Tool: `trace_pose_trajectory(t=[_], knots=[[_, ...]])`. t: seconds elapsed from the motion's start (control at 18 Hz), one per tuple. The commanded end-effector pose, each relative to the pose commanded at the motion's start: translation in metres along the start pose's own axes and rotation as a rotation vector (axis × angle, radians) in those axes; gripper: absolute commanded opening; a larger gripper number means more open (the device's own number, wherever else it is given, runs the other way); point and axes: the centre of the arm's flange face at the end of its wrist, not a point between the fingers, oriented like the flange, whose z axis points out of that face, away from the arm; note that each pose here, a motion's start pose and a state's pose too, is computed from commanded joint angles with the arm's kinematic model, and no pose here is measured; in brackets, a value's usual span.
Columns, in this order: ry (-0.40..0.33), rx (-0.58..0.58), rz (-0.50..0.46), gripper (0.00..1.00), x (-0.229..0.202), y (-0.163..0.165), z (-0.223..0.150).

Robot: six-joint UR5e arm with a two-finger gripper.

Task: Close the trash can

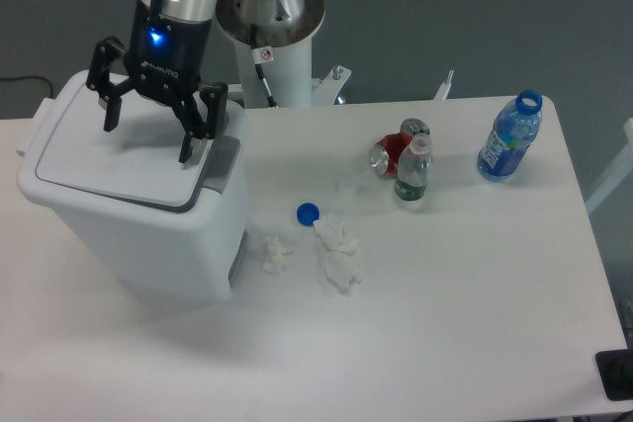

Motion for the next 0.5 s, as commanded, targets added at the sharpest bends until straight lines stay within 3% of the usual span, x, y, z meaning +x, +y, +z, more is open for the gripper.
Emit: trace_pose_trajectory(t=[0.5], knots=[[0.005, -0.009, 0.018, 1.0, -0.0048, 0.0003, 0.0062]])
